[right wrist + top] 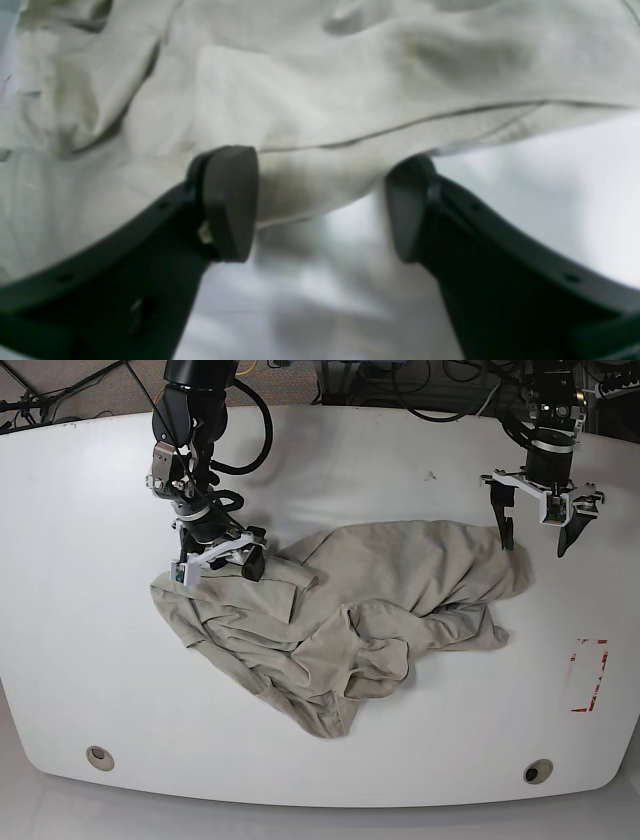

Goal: Fold the T-shirt properly

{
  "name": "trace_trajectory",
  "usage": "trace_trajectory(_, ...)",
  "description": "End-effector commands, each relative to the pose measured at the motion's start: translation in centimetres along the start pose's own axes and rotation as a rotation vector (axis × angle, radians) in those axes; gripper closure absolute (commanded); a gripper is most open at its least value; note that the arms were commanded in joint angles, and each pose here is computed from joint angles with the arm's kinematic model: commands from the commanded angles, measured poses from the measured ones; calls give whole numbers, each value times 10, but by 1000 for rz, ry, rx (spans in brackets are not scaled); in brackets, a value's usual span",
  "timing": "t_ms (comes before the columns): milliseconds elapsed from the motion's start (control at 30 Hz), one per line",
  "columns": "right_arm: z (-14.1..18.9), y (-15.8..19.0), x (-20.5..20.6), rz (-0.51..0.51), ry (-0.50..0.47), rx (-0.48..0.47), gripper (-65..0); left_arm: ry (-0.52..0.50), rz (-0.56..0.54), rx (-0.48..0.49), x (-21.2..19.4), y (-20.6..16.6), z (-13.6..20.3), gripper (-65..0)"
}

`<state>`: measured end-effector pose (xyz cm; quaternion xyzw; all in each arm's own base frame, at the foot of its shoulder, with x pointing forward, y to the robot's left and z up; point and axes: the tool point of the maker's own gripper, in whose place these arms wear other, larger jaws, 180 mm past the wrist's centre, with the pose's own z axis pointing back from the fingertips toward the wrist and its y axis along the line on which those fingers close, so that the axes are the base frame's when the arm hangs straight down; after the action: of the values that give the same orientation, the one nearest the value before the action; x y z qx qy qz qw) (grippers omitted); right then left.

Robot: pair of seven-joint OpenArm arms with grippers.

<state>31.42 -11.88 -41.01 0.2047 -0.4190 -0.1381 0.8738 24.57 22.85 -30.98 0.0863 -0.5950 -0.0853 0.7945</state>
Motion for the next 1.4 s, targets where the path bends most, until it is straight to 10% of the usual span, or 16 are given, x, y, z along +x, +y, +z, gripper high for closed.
trace_trajectory(0, 0, -5, 5, 8, -5, -14, -373, -48, -10, 9, 13, 4, 1, -477)
trace_trajectory(633, 13, 9, 6, 61, 18, 12, -61, -67, -8, 8, 19, 3, 0, -479)
trace_trajectory(1367, 58, 25, 8, 147, -17, 20, 0, -53, -5, 2, 15, 2, 1, -484)
